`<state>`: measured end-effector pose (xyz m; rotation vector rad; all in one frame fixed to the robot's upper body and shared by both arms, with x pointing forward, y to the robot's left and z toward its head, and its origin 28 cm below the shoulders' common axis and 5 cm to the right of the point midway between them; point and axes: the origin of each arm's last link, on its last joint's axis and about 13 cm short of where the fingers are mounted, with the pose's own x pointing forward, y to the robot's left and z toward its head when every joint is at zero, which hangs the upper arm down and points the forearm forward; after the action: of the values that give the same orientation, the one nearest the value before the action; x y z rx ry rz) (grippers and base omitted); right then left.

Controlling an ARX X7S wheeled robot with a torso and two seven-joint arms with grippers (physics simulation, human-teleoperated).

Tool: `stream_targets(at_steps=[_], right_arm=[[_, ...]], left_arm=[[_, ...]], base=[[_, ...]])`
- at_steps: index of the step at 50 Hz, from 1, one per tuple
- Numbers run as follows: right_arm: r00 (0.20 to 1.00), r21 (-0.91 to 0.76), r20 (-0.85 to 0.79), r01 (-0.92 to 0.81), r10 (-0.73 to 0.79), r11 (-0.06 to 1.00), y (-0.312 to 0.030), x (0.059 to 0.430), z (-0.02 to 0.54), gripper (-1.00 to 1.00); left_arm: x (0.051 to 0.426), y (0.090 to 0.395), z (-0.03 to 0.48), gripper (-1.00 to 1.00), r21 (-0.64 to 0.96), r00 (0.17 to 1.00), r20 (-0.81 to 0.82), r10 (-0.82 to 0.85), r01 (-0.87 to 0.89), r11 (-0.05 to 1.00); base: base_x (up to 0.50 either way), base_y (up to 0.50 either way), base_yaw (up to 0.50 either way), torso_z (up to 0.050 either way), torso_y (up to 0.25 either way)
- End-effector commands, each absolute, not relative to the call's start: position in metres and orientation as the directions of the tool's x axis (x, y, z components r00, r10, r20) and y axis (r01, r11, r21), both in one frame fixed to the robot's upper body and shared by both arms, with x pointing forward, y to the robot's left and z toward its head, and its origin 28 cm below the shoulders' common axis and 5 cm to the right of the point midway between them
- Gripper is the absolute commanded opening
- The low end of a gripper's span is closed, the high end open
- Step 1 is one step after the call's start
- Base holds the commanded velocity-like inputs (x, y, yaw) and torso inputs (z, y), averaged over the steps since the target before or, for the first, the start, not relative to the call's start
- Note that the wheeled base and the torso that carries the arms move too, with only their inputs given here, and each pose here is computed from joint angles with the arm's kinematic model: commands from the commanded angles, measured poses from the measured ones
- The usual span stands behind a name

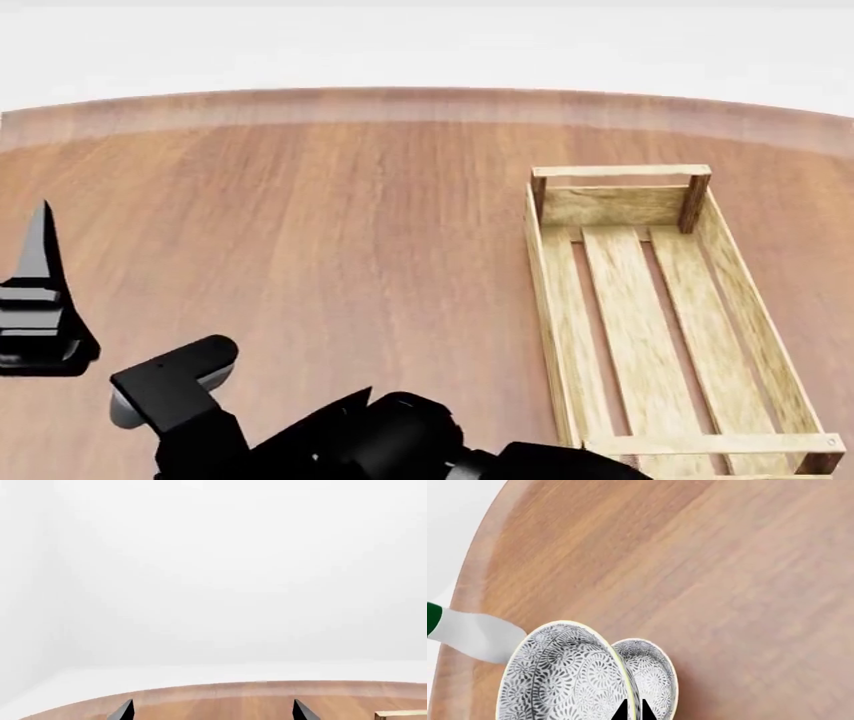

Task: Stack the right bowl on the left bowl and place them in the tray.

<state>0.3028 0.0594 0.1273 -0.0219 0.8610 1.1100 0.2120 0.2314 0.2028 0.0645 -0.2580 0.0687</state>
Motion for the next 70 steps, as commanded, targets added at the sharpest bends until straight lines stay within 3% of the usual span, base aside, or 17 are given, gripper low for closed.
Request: stream_targets(at_steps=[1, 32, 33, 52, 56, 61, 70], right_arm=[[0.170, 0.361, -0.561, -0.830, 0.810, 0.424, 0.065, 0.303, 0.136, -1.00], [0.163, 0.382, -0.533, -0.829, 0.830, 0.408, 0.066, 0.304, 0.136, -1.00], [0.187, 0.387, -0.541, -0.811, 0.820, 0.440, 0.065, 0.305, 0.135, 1.00], [0.208, 0.369, -0.552, -0.808, 0.807, 0.460, 0.064, 0.305, 0.132, 1.00], [0.178, 0.434, -0.627, -0.729, 0.759, 0.529, 0.057, 0.306, 0.129, 1.00], [0.116, 0.471, -0.633, -0.727, 0.766, 0.499, 0.054, 0.306, 0.130, 1.00], [0.101, 0.454, -0.629, -0.757, 0.771, 0.470, 0.055, 0.303, 0.127, 1.00]], left_arm=[[0.210, 0.232, 0.201, 1.00, 0.067, 0.966, 0.257, 0.031, -0.049, 0.996], [0.209, 0.233, 0.199, 1.00, 0.041, 0.963, 0.268, 0.000, -0.011, 0.999], [0.209, 0.232, 0.198, 1.00, 0.049, 0.965, 0.262, 0.012, -0.026, 0.998], [0.209, 0.232, 0.196, 1.00, 0.048, 0.964, 0.264, 0.009, -0.023, 0.999], [0.210, 0.232, 0.195, 1.00, 0.037, 0.966, 0.257, 0.008, -0.019, 0.999], [0.210, 0.232, 0.195, 1.00, 0.044, 0.967, 0.256, 0.003, -0.015, 0.999], [0.210, 0.232, 0.193, 1.00, 0.051, 0.968, 0.252, 0.002, -0.016, 0.999]], base=[[0.00, 0.00, 0.00, 0.000, -0.250], [0.00, 0.00, 0.00, 0.000, -0.237], [0.00, 0.00, 0.00, 0.000, 0.000], [0.00, 0.00, 0.00, 0.000, 0.000], [0.00, 0.00, 0.00, 0.000, 0.000], [0.00, 0.00, 0.00, 0.000, 0.000], [0.00, 0.00, 0.00, 0.000, 0.000]])
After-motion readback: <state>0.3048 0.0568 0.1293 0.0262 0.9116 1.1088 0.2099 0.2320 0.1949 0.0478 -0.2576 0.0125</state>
